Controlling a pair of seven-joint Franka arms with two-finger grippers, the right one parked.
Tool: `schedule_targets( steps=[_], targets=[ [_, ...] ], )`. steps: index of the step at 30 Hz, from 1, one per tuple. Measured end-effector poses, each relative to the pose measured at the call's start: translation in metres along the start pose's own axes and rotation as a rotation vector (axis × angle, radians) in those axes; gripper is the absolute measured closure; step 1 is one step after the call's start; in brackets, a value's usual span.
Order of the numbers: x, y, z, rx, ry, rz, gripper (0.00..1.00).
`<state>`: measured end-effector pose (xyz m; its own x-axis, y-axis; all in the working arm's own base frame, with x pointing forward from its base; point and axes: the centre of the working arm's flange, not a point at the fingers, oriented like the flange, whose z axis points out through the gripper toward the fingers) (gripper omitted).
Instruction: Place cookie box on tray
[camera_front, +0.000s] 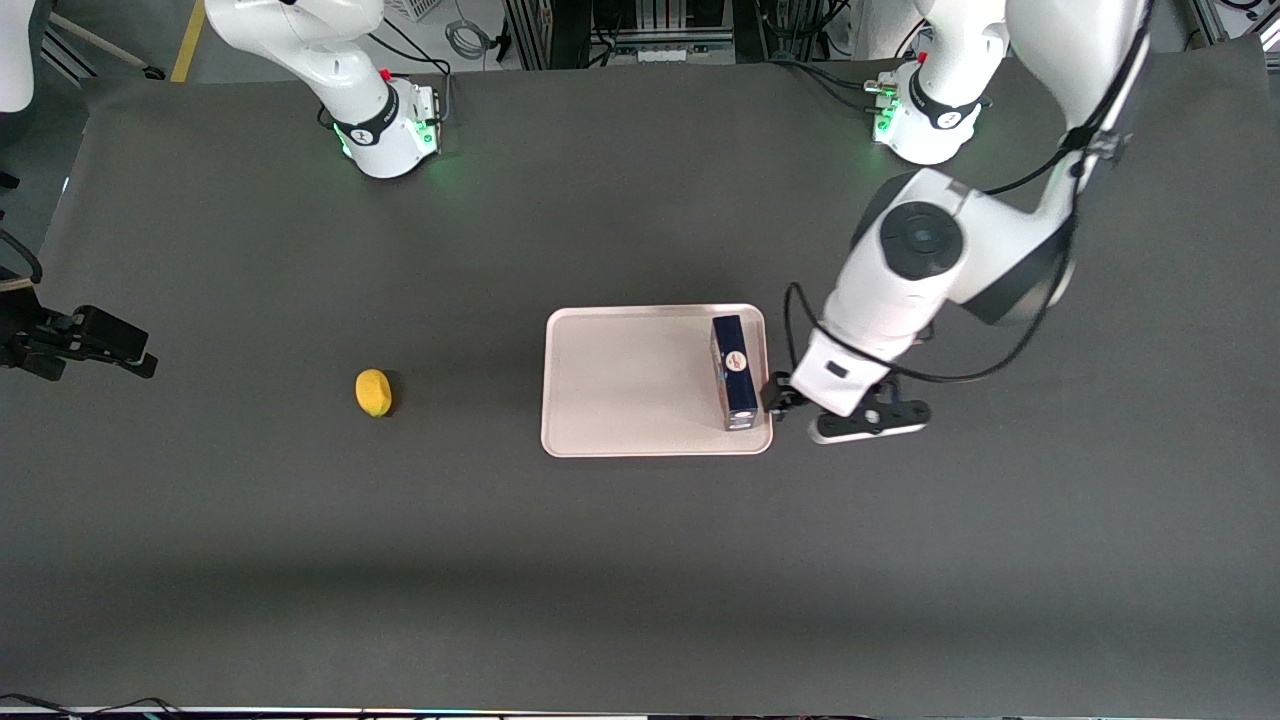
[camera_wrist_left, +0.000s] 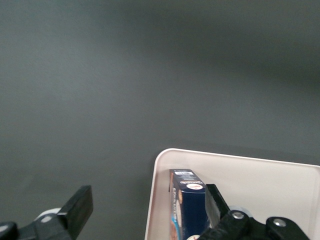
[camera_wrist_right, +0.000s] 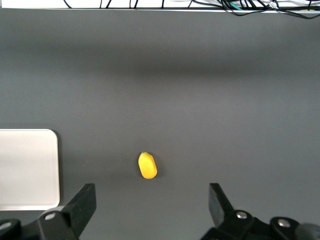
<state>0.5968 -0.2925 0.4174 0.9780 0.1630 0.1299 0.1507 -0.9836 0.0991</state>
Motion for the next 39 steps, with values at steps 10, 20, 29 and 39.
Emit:
schedule_targets(
  steps=[10,20,29,39],
  targets=[
    [0.051,-0.076,-0.084,0.026,-0.026,0.049,0.0],
    [0.076,-0.189,-0.154,0.107,-0.053,0.095,0.0],
    [0.083,-0.274,-0.182,0.132,-0.074,0.168,0.0],
    [0.074,-0.294,-0.196,0.139,-0.113,0.208,0.0]
  ],
)
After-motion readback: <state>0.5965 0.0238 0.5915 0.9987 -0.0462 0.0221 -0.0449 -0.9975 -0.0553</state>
